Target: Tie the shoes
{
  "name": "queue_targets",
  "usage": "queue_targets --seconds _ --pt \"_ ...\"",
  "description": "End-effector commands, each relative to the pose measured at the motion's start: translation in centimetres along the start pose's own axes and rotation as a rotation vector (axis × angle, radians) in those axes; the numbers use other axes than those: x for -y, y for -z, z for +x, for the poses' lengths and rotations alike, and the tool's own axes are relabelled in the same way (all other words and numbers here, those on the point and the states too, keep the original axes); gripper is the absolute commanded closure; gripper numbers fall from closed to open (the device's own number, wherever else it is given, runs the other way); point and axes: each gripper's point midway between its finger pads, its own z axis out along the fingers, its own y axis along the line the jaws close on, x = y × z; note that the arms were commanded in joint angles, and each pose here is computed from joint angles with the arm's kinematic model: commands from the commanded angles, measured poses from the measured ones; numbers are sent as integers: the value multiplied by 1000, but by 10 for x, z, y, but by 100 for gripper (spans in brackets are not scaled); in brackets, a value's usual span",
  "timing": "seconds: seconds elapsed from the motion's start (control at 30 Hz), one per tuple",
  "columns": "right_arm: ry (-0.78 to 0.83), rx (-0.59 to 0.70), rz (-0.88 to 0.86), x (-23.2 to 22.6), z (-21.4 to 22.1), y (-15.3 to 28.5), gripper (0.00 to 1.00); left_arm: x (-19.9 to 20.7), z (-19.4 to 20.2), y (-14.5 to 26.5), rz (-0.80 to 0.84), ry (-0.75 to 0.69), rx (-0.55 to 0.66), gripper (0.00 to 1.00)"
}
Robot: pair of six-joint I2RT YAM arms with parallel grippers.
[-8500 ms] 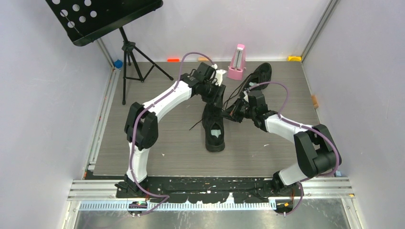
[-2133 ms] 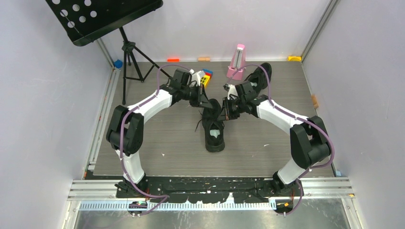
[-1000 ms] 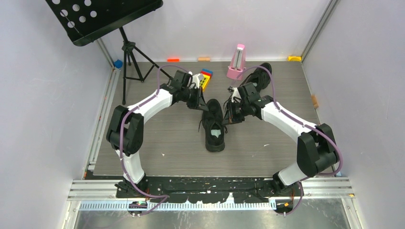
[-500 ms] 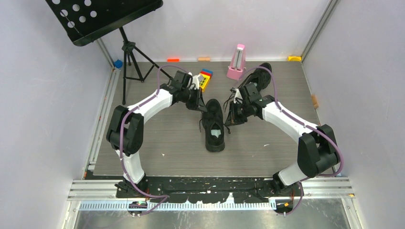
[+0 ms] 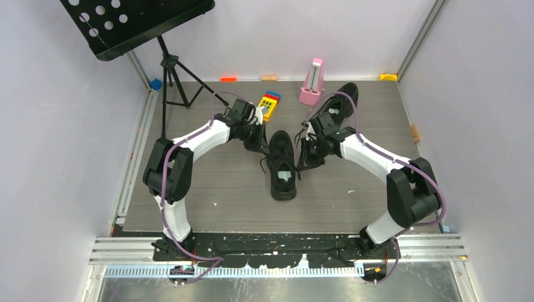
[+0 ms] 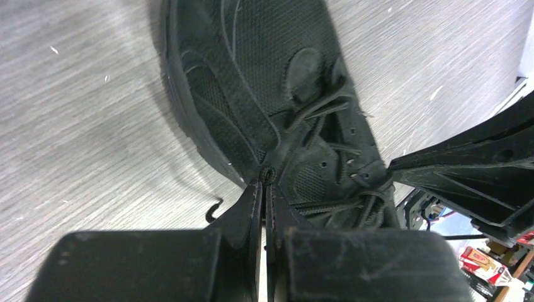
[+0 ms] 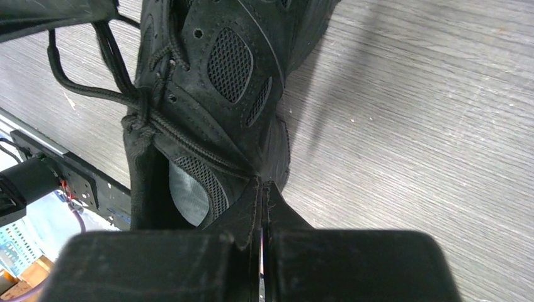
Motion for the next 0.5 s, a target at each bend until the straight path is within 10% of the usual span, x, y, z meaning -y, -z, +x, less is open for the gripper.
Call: queue_targets --seconds 0.0,0.47 --pt "-12 -69 53 11 24 -15 100 -27 19 -12 -69 18 -45 100" --pt "-2 130 3 -1 7 -3 100 -21 35 -25 4 40 -33 100"
